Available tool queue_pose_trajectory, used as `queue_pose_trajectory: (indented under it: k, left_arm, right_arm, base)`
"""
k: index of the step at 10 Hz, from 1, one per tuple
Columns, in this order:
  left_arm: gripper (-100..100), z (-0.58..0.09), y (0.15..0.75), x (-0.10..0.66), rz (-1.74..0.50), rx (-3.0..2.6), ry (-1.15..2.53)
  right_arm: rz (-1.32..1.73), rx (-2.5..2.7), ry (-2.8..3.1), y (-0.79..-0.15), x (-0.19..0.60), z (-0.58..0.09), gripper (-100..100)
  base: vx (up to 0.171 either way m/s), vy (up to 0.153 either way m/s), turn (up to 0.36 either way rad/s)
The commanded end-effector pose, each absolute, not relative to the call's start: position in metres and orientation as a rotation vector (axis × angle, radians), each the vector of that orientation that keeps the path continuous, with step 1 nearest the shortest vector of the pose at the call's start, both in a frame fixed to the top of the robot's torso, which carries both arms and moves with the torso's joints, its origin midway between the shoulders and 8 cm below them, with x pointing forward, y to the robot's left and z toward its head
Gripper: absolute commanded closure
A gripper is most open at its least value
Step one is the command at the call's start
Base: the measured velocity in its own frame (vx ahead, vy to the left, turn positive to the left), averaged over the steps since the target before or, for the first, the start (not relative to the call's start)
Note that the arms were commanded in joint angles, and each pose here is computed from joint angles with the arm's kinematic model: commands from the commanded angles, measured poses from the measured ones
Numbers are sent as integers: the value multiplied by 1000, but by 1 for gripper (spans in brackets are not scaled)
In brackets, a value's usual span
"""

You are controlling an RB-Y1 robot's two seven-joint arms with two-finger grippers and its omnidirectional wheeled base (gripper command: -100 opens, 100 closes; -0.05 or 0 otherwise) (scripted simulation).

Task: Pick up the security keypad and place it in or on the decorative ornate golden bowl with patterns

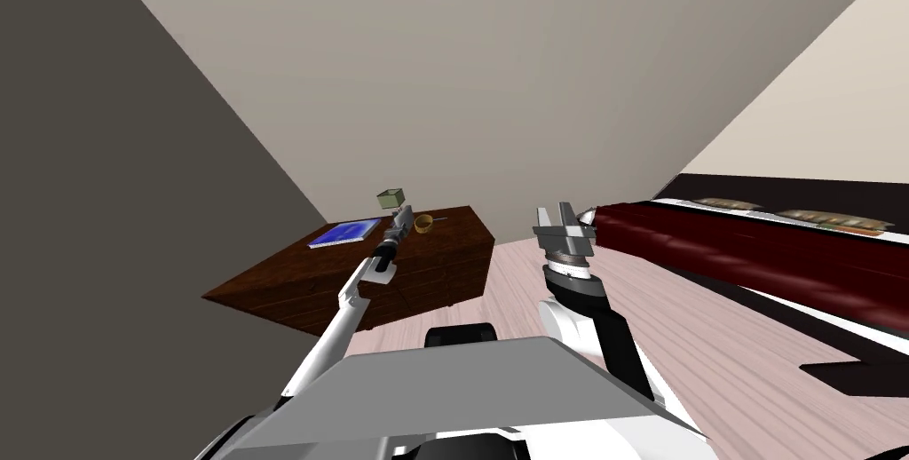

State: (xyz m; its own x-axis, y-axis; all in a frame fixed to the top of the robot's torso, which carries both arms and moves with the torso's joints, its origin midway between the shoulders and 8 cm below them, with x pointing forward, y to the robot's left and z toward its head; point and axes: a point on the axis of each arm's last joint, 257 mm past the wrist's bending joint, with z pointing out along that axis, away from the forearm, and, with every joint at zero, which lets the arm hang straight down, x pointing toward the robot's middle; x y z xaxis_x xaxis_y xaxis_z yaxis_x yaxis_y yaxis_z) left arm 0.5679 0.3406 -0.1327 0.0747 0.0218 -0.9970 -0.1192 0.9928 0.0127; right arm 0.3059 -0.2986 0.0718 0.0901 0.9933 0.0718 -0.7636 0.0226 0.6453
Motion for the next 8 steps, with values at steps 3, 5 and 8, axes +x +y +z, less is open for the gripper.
queue_pose_trajectory:
  k: [3,5,8]
  left_arm:
    - [100,-128,338,574,118,-128,1514]
    - [100,-128,339,575,126,-148,1524]
    - [100,-123,337,578,136,-190,1536]
  right_arm:
    - [1439,621,465,-299,306,72,0]
    - [1439,621,465,-299,306,72,0]
    - [1439,621,465,-299,306,72,0]
  base:
    - [64,-21,-99]
    - [52,-12,-40]
    - [78,-11,-109]
